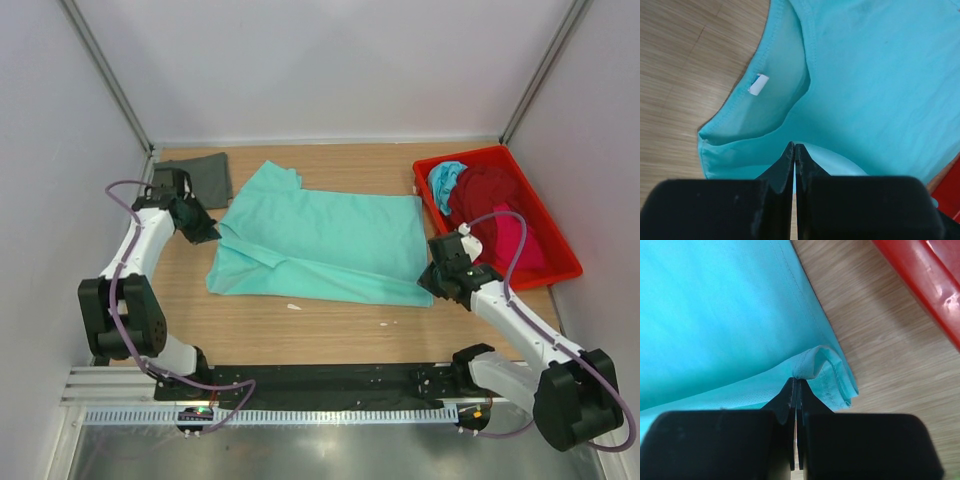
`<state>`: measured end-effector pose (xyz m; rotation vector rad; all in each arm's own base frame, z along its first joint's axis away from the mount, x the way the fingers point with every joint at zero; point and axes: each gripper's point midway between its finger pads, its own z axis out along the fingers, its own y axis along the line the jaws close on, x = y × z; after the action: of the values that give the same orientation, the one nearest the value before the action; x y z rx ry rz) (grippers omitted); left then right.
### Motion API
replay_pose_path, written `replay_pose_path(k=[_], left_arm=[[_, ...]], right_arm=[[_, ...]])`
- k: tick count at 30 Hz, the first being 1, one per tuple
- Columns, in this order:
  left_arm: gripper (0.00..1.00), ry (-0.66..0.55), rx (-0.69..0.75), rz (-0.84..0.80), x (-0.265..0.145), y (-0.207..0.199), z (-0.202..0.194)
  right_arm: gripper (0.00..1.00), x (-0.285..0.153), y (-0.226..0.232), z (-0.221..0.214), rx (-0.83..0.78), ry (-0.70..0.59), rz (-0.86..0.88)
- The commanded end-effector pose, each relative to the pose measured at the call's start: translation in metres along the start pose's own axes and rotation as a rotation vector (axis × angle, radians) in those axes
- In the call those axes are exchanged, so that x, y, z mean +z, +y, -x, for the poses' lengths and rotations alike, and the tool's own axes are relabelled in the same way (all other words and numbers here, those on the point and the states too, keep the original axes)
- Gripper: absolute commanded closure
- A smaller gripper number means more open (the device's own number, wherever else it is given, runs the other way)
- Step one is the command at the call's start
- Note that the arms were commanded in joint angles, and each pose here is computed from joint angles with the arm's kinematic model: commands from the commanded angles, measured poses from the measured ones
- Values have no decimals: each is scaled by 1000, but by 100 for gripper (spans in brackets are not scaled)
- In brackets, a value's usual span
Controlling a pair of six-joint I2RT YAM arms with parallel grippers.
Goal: Fold and stack the t-shirts
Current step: Fold the tshirt
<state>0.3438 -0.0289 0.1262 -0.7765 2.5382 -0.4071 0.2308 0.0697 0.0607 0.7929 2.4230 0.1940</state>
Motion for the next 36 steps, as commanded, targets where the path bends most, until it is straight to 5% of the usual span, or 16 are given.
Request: replay_pose_path(k=[1,24,28,31,36], left_arm=[[100,-20,63,41,1,6,9],[100,1,54,258,33,39,7],[68,-50,79,278,14,32,23],[54,-169,168,374,-14,26,30],[51,-144,204,195,-29,-17,-17]], right_arm=[[99,0,17,28,-13,-89,22],[96,29,36,53,-102,-119,-40],[81,20,38,54,-139,-85,-58],[74,6,37,55,-145,-66,-61],[73,-12,43,46,-130,-41,27]])
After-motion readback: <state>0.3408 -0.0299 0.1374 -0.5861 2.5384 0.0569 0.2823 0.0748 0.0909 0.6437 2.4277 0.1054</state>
